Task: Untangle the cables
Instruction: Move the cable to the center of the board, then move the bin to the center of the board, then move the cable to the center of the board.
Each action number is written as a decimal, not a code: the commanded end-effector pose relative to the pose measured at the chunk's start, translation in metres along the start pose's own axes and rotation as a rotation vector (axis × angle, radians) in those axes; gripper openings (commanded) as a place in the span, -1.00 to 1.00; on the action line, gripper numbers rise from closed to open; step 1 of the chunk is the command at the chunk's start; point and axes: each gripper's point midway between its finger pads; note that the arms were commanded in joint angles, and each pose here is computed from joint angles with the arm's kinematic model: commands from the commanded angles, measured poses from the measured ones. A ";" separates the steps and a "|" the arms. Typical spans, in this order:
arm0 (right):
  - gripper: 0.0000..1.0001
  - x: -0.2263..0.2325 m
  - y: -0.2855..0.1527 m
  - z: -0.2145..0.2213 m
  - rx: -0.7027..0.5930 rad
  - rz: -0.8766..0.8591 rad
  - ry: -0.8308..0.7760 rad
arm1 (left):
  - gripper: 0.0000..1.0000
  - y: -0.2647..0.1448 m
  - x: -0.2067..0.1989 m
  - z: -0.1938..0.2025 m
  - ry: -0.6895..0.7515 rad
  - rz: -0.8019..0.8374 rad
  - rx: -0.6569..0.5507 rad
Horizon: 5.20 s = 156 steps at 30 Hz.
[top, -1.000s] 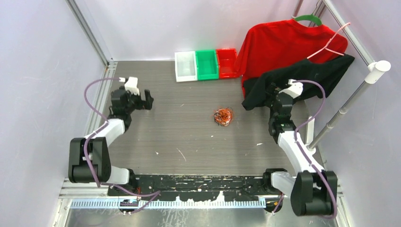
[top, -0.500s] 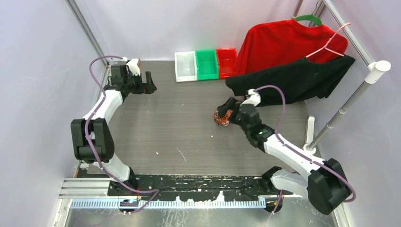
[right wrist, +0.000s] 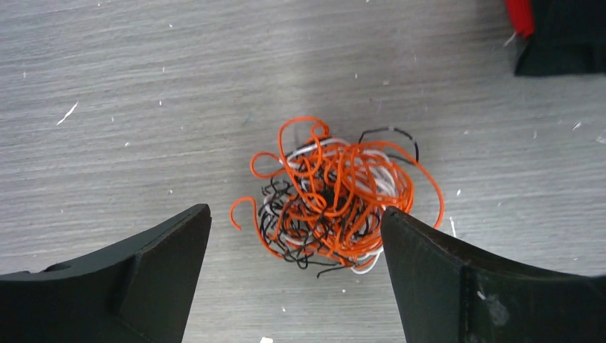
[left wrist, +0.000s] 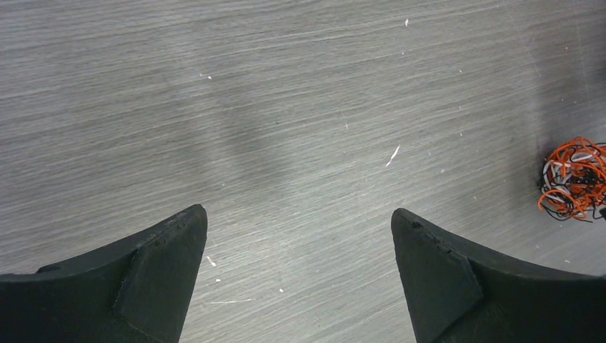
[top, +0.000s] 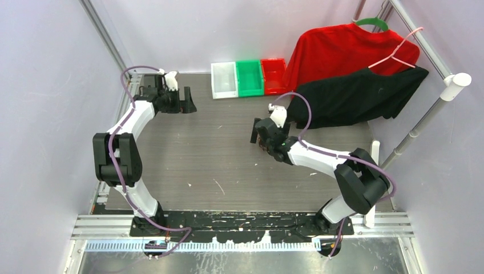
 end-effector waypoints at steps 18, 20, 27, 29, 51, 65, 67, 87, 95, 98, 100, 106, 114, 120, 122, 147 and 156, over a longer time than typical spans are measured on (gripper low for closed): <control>0.14 0.014 0.023 0.039 0.216 0.017 -0.189 | 0.84 0.082 -0.046 -0.085 -0.007 0.048 -0.074; 0.06 0.030 0.016 0.043 0.212 -0.036 -0.171 | 0.81 0.094 -0.048 -0.089 -0.027 0.055 -0.074; -0.09 0.095 -0.029 0.054 0.204 -0.260 -0.072 | 0.59 0.132 -0.064 -0.097 -0.038 0.101 -0.096; -0.09 0.106 -0.041 0.060 0.210 -0.284 -0.075 | 0.50 0.142 -0.065 -0.100 -0.045 0.101 -0.112; 0.32 0.095 -0.114 0.015 0.092 -0.394 0.014 | -0.57 0.190 -0.052 -0.109 0.082 -0.007 -0.207; 0.41 0.031 -0.110 -0.025 0.022 -0.255 0.059 | -0.74 0.107 -0.008 -0.033 0.119 -0.206 -0.136; 0.42 0.026 -0.107 -0.023 0.032 -0.231 0.058 | -0.75 0.088 -0.003 -0.016 0.108 -0.224 -0.121; 0.43 0.067 -0.118 0.054 0.155 -0.329 -0.035 | -0.45 -0.012 -0.002 0.119 -0.106 -0.242 0.011; 0.42 0.106 -0.106 0.073 0.188 -0.439 -0.092 | 0.45 -0.042 -0.014 0.107 -0.014 -0.206 0.023; 0.33 0.118 -0.102 0.078 0.213 -0.466 -0.127 | 0.62 -0.061 -0.026 0.096 0.036 -0.144 0.059; 0.14 0.122 -0.101 0.083 0.231 -0.483 -0.133 | 0.70 -0.075 -0.036 0.095 0.076 -0.092 0.102; -0.87 0.118 -0.123 0.110 0.280 -0.524 -0.134 | 0.73 -0.116 -0.061 0.125 0.219 0.075 0.292; -0.98 0.071 -0.183 0.134 0.361 -0.537 -0.189 | 0.69 -0.154 -0.068 0.157 0.318 0.165 0.397; -0.02 0.045 -0.182 0.098 0.244 -0.430 -0.174 | 0.68 -0.163 -0.073 0.156 0.350 0.188 0.383; 0.31 0.055 -0.173 0.079 0.187 -0.429 -0.133 | 0.68 -0.163 -0.074 0.156 0.350 0.193 0.382; -0.98 0.135 -0.129 0.097 0.202 -0.611 -0.115 | 0.71 -0.167 -0.075 0.160 0.351 0.203 0.373; -0.98 0.144 -0.163 0.102 0.207 -0.695 -0.127 | 0.63 -0.177 -0.095 0.182 0.348 0.342 0.412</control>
Point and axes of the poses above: each gripper's point midway between its finger pads, its own y axis out along the fingers, its own x axis along the line the jaws close on, z = x × y, and after that the axes turned 13 degrees about -y, right-handed
